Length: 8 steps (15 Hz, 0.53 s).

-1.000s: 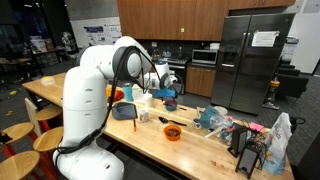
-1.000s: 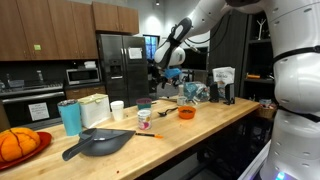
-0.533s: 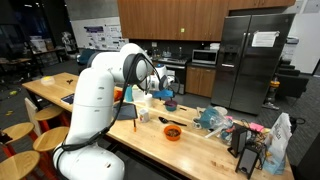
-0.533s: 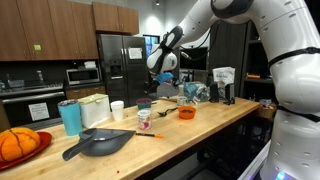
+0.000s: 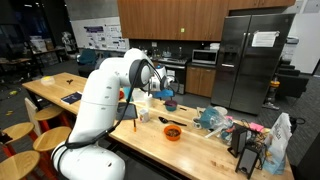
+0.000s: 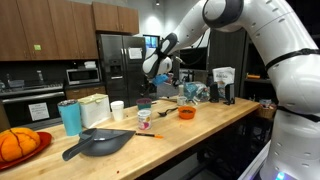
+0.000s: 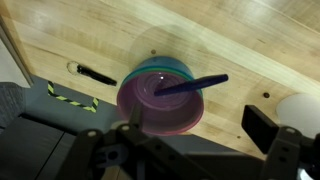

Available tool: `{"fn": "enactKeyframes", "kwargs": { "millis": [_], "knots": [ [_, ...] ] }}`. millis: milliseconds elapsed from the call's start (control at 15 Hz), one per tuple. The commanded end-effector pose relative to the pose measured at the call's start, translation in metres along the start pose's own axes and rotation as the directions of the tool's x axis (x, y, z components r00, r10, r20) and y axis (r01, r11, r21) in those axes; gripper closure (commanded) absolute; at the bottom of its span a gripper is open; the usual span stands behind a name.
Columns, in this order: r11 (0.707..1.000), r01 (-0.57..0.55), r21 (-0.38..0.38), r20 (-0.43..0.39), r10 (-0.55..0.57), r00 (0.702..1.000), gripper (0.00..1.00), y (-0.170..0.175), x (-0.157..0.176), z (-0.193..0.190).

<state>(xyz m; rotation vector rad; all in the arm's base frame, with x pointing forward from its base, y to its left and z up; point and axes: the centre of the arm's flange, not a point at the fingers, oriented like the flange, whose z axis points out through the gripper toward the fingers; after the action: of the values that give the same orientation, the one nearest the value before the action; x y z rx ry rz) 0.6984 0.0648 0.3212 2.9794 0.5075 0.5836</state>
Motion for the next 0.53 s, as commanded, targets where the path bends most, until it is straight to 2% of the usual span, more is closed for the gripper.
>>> {"fn": "enactKeyframes", "kwargs": {
  "millis": [0, 467],
  "knots": [
    [0.999, 0.052, -0.013, 0.005, -0.052, 0.999, 0.00, -0.014, 0.013, -0.003],
    [0.995, 0.095, -0.038, 0.021, -0.094, 0.995, 0.00, -0.024, 0.016, 0.008]
  ]
}}
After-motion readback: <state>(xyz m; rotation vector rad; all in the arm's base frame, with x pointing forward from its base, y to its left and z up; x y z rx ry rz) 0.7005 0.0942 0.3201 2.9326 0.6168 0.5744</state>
